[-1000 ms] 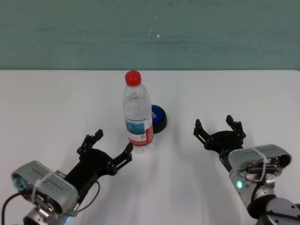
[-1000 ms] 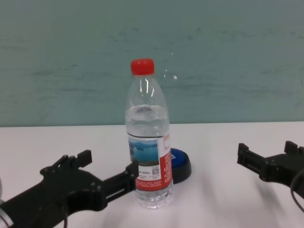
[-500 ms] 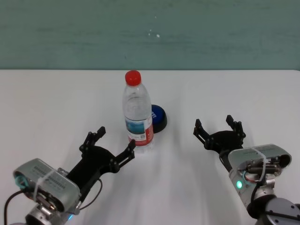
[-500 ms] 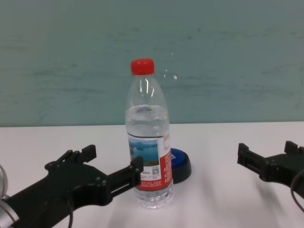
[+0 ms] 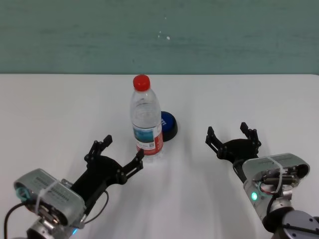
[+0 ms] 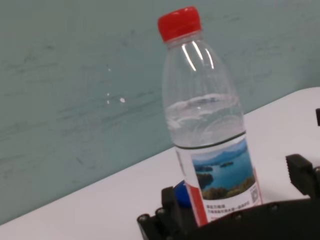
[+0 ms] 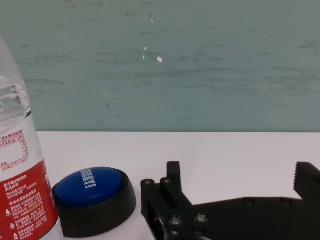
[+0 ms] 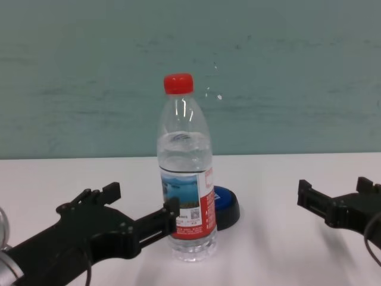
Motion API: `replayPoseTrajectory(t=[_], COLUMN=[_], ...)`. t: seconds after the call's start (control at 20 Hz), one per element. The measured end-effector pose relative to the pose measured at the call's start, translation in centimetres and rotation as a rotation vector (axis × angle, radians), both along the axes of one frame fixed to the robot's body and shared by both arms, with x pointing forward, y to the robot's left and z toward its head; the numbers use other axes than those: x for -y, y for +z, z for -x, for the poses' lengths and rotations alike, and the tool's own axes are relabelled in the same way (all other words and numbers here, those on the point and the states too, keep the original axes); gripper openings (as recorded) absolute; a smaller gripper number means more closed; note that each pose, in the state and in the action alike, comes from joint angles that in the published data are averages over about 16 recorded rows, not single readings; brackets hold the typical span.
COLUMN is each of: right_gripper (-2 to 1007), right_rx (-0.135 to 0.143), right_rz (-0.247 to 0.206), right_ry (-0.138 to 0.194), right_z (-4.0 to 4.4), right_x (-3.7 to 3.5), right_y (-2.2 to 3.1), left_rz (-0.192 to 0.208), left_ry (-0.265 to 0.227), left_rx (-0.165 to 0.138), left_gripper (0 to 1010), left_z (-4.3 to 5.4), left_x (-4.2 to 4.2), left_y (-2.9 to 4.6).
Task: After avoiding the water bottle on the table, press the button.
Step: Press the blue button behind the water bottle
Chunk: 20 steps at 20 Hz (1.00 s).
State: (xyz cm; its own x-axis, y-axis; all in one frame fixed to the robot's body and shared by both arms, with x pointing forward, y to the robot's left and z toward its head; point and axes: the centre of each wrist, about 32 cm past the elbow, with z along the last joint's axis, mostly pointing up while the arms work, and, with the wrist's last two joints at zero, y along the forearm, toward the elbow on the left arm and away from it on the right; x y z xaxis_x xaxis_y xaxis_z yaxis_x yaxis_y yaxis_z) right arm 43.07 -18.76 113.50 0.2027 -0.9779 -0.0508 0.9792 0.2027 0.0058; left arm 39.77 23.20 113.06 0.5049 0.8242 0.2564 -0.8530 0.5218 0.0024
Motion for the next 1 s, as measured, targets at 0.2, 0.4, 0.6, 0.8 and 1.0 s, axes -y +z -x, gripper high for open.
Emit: replayPoseTrajectory(t=[0.2, 0.4, 0.6, 0.8, 1.0], right_gripper=[1004, 1004, 1004, 1004, 1004], right_rx=[0.0, 0.0, 0.0, 0.0, 0.0], right_rz=[0.0, 0.0, 0.0, 0.0, 0.0], right_ry=[0.0, 0.0, 0.0, 0.0, 0.0], right_z=[0.0, 0.0, 0.0, 0.0, 0.0], right_x=[0.0, 0.0, 0.0, 0.0, 0.0], right_y=[0.0, 0.0, 0.0, 0.0, 0.0], left_rz=[-0.004, -0.01, -0.018, -0.023, -0.025], left_ry=[0.004, 0.009, 0.015, 0.022, 0.029], left_rx=[0.004, 0.009, 0.016, 0.019, 0.019], left_gripper=[1000, 1000, 1000, 1000, 1000], left_z=[0.6, 1.41, 2.16, 2.56, 2.52], left_x=[-0.46, -1.28, -2.33, -3.47, -4.54], left_y=[0.17, 0.4, 0.66, 0.86, 0.89])
